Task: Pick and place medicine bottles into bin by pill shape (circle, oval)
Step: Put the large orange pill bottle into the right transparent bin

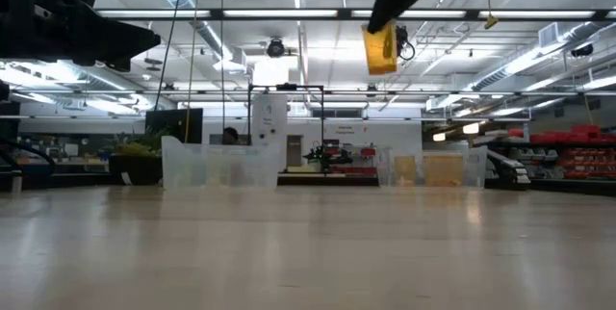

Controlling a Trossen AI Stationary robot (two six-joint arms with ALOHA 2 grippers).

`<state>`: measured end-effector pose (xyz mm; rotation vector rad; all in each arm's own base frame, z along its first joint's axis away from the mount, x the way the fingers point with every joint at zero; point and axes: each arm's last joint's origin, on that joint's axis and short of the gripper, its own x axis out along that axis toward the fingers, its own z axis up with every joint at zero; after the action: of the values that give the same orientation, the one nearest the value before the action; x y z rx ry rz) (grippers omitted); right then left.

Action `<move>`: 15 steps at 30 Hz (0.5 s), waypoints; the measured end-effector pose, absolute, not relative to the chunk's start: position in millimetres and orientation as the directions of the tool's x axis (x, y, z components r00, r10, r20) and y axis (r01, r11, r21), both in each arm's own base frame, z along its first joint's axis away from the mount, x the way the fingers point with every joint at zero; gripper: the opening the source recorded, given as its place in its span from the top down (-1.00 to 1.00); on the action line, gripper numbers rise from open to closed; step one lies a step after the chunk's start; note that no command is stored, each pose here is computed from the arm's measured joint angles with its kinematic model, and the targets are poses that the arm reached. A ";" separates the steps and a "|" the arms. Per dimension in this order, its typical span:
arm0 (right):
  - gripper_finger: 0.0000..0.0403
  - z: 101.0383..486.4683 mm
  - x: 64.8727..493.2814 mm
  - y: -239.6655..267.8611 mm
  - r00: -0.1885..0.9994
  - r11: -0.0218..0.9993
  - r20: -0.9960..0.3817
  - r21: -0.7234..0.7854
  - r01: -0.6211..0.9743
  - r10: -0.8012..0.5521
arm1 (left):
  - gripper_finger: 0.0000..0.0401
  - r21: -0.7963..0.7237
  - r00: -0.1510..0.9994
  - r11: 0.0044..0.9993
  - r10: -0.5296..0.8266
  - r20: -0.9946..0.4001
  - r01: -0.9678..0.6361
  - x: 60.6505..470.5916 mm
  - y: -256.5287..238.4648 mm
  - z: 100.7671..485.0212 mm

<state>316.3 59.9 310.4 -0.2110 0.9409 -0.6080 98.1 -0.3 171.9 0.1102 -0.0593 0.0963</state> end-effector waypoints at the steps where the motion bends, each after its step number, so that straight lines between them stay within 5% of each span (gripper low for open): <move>1: -0.15 310.1 315.7 53.4 0.414 0.804 -0.697 -0.433 0.407 -0.585 | 0.54 0.107 0.994 0.989 0.093 0.064 -0.099 98.1 -0.3 171.9; 15: -0.15 308.0 310.0 -49.0 0.153 0.663 -0.710 -0.527 0.531 -0.687 | 0.53 0.107 0.994 0.989 0.093 0.064 -0.099 98.1 -0.3 171.9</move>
<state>310.0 -49.0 308.0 -0.1662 1.1140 -0.8793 98.1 -0.3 171.9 0.1102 -0.0593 0.0966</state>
